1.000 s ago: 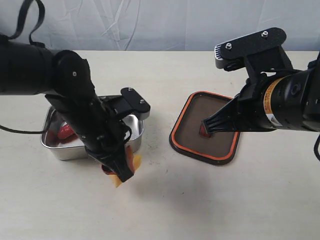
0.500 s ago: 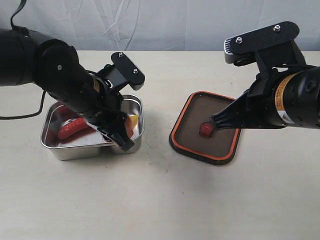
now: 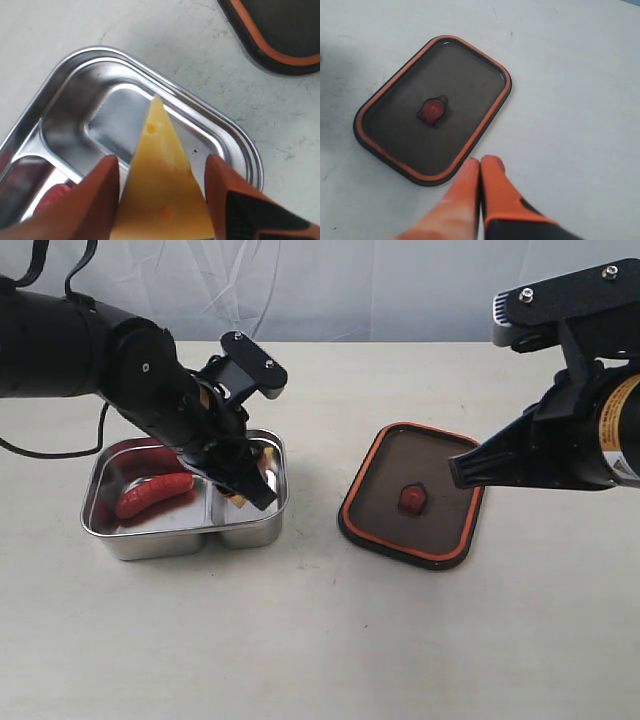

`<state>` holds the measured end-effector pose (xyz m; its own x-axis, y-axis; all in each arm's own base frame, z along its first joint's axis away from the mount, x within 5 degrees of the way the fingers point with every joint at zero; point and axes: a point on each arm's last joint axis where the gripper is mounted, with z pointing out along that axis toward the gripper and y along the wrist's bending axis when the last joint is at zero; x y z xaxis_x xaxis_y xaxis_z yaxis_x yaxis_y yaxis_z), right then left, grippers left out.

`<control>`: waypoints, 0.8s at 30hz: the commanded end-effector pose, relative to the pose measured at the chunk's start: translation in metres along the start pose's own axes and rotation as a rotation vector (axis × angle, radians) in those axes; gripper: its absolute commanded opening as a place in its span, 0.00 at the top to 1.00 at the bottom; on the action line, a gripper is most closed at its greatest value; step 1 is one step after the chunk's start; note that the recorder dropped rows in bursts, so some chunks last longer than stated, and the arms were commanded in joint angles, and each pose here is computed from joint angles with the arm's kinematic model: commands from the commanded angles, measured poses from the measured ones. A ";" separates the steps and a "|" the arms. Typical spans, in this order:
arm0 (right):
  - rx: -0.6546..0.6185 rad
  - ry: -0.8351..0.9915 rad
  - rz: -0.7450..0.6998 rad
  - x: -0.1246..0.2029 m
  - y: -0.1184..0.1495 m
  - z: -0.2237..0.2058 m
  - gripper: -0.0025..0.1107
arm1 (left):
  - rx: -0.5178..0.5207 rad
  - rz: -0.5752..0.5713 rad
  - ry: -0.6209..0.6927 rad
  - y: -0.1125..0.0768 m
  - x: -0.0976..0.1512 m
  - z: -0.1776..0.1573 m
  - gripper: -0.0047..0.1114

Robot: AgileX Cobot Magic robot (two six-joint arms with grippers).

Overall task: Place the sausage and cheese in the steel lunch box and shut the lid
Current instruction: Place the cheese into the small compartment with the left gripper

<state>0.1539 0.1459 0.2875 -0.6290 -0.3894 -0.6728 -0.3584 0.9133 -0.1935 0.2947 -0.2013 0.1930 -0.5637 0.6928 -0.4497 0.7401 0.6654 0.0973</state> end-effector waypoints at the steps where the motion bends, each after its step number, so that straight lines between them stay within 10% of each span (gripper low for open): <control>1: -0.009 -0.019 0.009 -0.002 -0.001 -0.002 0.87 | -0.003 -0.024 -0.003 0.003 -0.001 -0.001 0.77; 7: 0.000 -0.009 0.043 -0.001 -0.002 -0.002 0.75 | -0.001 -0.030 0.001 0.003 -0.001 -0.001 0.50; 18: 0.074 0.031 0.164 0.001 -0.013 0.001 0.75 | 0.012 -0.083 0.040 0.002 0.002 -0.008 0.50; 24: 0.078 0.093 0.358 -0.003 -0.055 0.031 0.75 | -0.029 -0.205 -0.052 0.003 0.001 -0.056 0.96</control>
<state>0.1846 0.1077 0.2835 -0.7477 -0.0757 -0.6598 -0.0647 0.9971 -0.0411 0.2820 -0.1895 0.2284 -0.6781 0.5602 -0.4758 0.6248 0.7803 0.0282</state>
